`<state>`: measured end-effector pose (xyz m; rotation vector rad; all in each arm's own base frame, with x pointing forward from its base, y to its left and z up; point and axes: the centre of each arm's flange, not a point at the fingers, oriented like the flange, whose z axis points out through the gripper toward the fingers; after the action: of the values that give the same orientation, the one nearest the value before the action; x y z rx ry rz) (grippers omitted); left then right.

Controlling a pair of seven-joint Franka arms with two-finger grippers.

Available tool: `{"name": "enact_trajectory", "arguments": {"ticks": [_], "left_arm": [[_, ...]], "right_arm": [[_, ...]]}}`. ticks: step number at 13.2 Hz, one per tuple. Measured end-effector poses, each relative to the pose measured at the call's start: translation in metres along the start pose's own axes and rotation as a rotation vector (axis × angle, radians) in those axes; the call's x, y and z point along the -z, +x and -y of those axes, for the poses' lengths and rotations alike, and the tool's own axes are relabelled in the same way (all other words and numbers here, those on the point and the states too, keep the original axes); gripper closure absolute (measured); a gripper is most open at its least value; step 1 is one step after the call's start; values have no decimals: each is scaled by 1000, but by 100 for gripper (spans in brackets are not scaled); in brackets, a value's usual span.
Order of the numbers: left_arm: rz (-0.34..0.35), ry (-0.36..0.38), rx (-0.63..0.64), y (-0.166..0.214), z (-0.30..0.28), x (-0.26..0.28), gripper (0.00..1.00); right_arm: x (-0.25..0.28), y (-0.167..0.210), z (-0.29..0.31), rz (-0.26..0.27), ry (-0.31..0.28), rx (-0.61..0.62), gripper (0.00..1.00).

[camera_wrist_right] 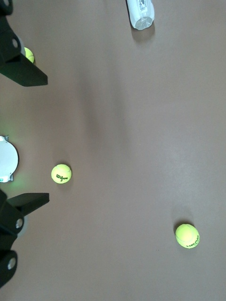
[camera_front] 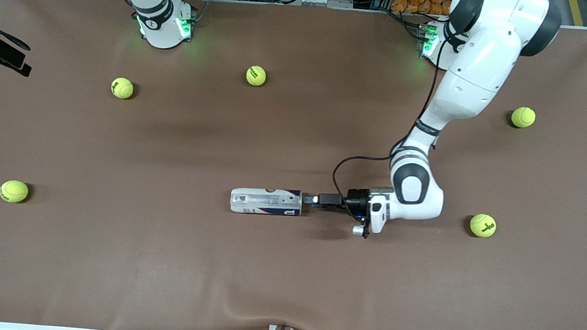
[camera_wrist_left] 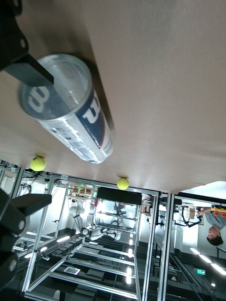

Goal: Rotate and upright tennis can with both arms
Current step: 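Close the left gripper on the can's bottom end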

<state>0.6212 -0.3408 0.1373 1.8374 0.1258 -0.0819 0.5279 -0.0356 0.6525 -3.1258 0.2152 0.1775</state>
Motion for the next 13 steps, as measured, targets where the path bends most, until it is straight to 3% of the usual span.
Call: {"name": "enact_trajectory", "arguments": {"ticks": [3,7,11,13], "left_arm": [[1,1,-10,0,-2,-9,0],[-1,-9,-11,0,-6,-13,17],[4,-3,-2,-2,5,-17,15],[8,-3,-7,-5,10,-22,19]], "right_arm": [[0,0,0,-2,0,0,0],[0,0,0,-4,0,0,0],[0,0,0,-4,0,0,0],[0,0,0,-4,0,0,0]]}}
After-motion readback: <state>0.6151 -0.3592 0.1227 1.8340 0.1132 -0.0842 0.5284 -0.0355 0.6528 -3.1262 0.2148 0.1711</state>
